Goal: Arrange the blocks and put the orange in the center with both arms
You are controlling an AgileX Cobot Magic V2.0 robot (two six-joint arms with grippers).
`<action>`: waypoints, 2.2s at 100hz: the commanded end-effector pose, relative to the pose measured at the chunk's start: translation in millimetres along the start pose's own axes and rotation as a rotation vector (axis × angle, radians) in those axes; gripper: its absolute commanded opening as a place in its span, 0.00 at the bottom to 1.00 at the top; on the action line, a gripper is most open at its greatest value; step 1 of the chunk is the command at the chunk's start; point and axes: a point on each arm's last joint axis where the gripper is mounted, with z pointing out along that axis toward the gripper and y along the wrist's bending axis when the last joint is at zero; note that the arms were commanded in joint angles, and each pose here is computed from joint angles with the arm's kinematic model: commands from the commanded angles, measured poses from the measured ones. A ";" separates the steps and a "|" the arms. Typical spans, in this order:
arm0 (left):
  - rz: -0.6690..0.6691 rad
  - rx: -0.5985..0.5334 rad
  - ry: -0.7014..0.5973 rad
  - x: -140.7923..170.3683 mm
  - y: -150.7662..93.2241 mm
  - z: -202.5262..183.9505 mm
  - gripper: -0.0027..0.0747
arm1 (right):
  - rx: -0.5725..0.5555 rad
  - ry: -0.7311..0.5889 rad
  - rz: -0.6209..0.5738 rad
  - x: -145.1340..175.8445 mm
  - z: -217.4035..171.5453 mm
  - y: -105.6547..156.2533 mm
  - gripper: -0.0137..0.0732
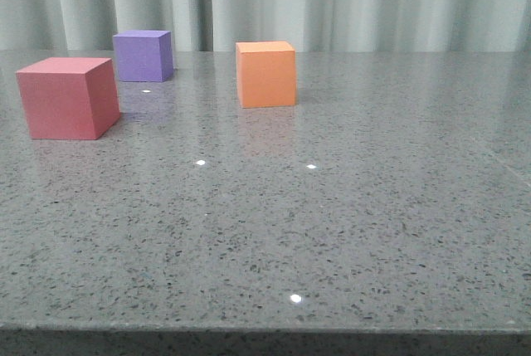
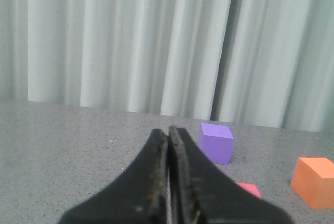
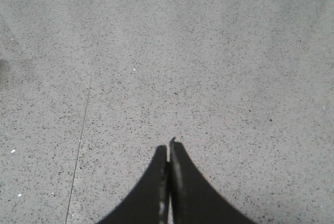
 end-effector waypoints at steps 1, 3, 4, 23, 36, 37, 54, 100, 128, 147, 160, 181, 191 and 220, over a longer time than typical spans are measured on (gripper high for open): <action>-0.018 -0.006 0.007 -37.5 -6.1 12.6 0.01 | -0.004 -0.102 -0.019 -14.4 -4.6 0.5 0.08; -0.019 -0.011 0.021 -43.7 -7.0 16.7 0.01 | -0.004 -0.102 -0.019 -14.4 -4.6 0.5 0.08; -0.019 -0.016 0.039 -47.0 -7.4 19.6 0.01 | -0.004 -0.102 -0.019 -14.4 -4.6 0.5 0.08; -0.015 -0.083 0.273 -79.5 -11.4 64.3 0.01 | -0.004 -0.102 -0.019 -14.4 -4.6 0.5 0.08; -0.013 -0.105 0.363 -85.2 -12.5 94.5 0.01 | -0.004 -0.102 -0.019 -14.4 -4.6 0.5 0.08; -0.013 -0.107 0.371 -84.9 -12.5 97.5 0.01 | -0.004 -0.102 -0.019 -14.4 -4.6 0.5 0.08; -0.012 -0.123 0.458 -73.2 -11.1 124.1 0.01 | -0.004 -0.102 -0.019 -14.4 -4.6 0.5 0.08; 0.002 -0.145 0.545 -57.4 -8.1 141.8 0.45 | -0.004 -0.102 -0.019 -14.4 -4.6 0.5 0.08; 0.011 -0.158 0.579 -54.9 -6.8 140.0 0.91 | -0.004 -0.102 -0.019 -14.4 -4.6 0.5 0.08; 0.009 -0.158 0.579 -54.8 -6.9 140.0 0.91 | -0.004 -0.102 -0.019 -14.4 -4.6 0.5 0.08; -0.012 -0.145 0.577 -54.8 -8.8 140.3 0.91 | -0.004 -0.102 -0.019 -14.4 -4.6 0.5 0.08; -0.043 -0.053 0.567 -61.6 -27.1 141.8 0.91 | -0.004 -0.102 -0.019 -14.4 -4.6 0.5 0.08; -0.049 0.021 0.570 -67.0 -44.3 150.9 0.91 | -0.004 -0.102 -0.019 -14.4 -4.6 0.5 0.08; -0.081 0.201 0.670 -53.7 -119.9 204.1 0.88 | -0.004 -0.102 -0.019 -14.4 -4.6 0.5 0.08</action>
